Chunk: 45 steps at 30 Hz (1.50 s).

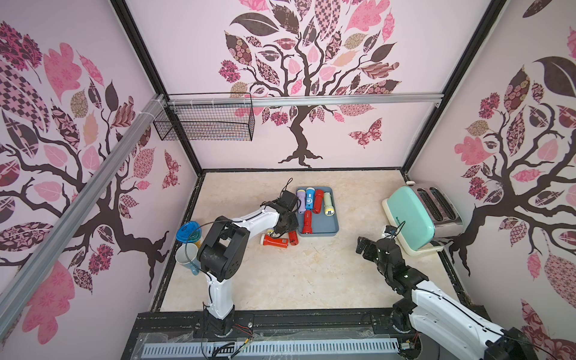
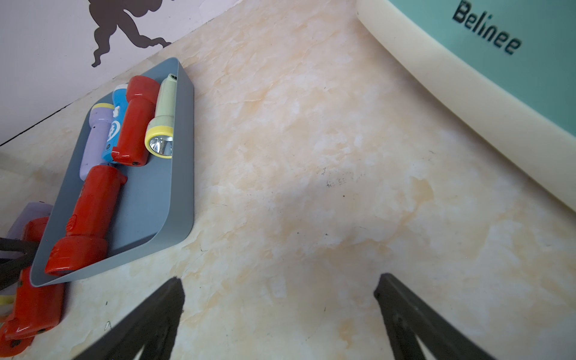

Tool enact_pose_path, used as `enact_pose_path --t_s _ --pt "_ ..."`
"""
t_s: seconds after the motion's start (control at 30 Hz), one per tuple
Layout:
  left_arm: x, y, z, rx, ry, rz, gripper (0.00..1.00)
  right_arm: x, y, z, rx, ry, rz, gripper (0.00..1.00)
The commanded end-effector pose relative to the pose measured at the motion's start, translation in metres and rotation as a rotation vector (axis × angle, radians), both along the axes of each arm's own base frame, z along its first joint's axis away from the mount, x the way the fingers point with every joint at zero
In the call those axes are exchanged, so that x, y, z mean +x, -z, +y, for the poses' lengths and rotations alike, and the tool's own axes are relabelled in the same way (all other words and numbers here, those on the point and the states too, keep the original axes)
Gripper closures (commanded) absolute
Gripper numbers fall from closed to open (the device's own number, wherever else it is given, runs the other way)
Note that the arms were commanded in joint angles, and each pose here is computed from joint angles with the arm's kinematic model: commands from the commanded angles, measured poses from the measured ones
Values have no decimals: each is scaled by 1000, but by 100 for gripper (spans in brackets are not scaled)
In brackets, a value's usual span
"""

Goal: Put the flashlights into the storage boxes
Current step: Pick up the flashlight from the center of the board.

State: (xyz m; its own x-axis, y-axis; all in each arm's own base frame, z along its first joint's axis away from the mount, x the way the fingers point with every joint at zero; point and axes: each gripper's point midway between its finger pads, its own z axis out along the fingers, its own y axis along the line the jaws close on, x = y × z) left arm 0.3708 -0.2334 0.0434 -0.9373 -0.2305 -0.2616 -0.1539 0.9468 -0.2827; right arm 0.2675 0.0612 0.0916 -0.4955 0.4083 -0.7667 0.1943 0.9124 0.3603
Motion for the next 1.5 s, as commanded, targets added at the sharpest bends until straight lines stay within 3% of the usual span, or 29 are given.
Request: enact_pose_path --t_s 0.0,0.1,0.3,0.37,0.57,0.83,1.0,1.1,1.27,1.47 --pt "-16 33 7 73 34 90 70 -2 2 -3 -6 6 2 0" --pt "-16 34 7 82 42 93 77 -3 2 -3 -6 9 1 1" --pt "-16 19 11 91 44 65 77 -3 1 -3 -3 10 -2 0" --pt "-16 17 12 100 48 60 74 -3 1 -3 -3 10 -1 0" --pt "-21 15 13 113 63 59 49 -5 -4 -6 -3 18 -2 0" --pt "-21 29 13 151 100 92 45 -20 -19 -14 3 47 31 0" --pt "-18 37 8 188 141 112 45 -30 -10 -25 -34 78 74 1" --pt "-17 39 11 228 153 113 51 -30 -5 -26 -38 86 78 0" --pt "-16 29 14 255 148 85 73 -29 -1 -26 -36 83 67 1" --pt "-14 -5 14 259 152 20 84 -30 -3 -25 -21 75 45 0"
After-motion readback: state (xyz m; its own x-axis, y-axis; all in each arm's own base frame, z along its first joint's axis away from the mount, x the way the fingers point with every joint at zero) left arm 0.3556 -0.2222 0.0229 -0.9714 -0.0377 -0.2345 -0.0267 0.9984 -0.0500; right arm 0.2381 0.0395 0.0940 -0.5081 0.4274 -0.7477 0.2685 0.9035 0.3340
